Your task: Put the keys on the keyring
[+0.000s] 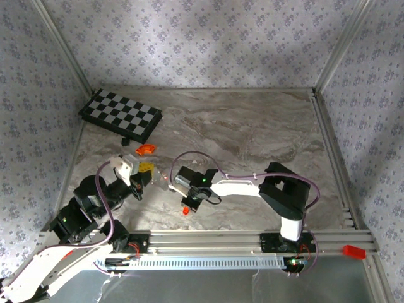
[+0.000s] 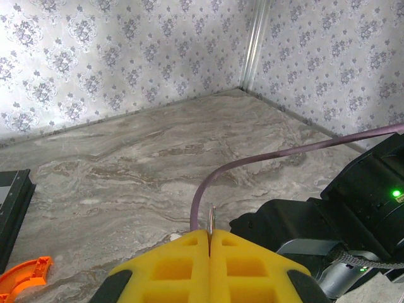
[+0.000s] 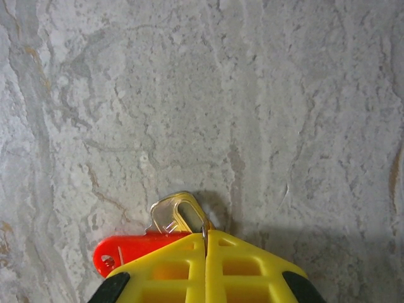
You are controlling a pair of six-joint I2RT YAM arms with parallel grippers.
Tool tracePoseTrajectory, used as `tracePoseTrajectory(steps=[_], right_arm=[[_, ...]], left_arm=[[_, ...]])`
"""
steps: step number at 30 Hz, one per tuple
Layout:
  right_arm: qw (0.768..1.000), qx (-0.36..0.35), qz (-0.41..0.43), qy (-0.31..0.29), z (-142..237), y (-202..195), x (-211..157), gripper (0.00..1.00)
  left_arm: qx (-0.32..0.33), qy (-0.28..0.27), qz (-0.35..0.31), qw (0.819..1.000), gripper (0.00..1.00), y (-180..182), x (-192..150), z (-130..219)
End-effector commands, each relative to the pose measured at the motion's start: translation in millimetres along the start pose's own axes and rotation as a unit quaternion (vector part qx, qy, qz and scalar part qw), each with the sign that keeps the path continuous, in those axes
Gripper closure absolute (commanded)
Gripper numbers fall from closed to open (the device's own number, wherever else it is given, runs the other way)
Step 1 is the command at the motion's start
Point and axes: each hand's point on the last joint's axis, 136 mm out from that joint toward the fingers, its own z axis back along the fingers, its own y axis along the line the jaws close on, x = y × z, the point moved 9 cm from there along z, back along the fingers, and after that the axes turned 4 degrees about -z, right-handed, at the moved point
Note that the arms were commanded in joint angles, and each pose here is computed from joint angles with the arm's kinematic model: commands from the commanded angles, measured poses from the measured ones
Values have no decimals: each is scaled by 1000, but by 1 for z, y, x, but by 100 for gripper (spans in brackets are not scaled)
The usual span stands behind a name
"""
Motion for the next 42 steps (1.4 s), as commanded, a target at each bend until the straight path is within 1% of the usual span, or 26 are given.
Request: tracePoseTrajectory(steps=[1, 8, 14, 19, 21, 24, 26, 29, 35, 38, 42], right_arm=[[1000, -4, -11, -2, 12, -3, -6, 100], [999, 1, -29, -14, 26, -11, -19, 100], [993, 21, -96, -61, 43, -34, -38, 100], [990, 16, -115, -85, 60, -45, -51, 100], [988, 24, -102, -118, 72, -44, -53, 100], [977, 40, -70, -195, 98, -39, -54, 100], [963, 54, -44, -260, 123, -36, -56, 100], [942, 70, -10, -329, 157, -31, -59, 100], [910, 92, 29, -404, 219, -24, -63, 100], [901, 96, 50, -421, 246, -18, -60, 100], [893, 107, 72, -432, 269, -10, -55, 100]], left_arm=[[-7, -34, 8, 999, 100, -1, 11, 5], [-11, -34, 8, 999, 100, -2, 11, 3], [-23, -33, 5, 999, 100, -4, 12, -1], [-52, -33, -1, 998, 100, -9, 13, -6], [-71, -33, -5, 997, 100, -13, 13, -10], [-95, -35, -13, 995, 100, -17, 16, -13], [-111, -34, -20, 993, 100, -20, 18, -14], [-135, -32, -31, 990, 100, -24, 21, -16], [-204, -28, -49, 977, 100, -37, 31, -23], [-233, -23, -54, 971, 100, -42, 37, -28], [-256, -24, -56, 965, 100, -46, 43, -34]])
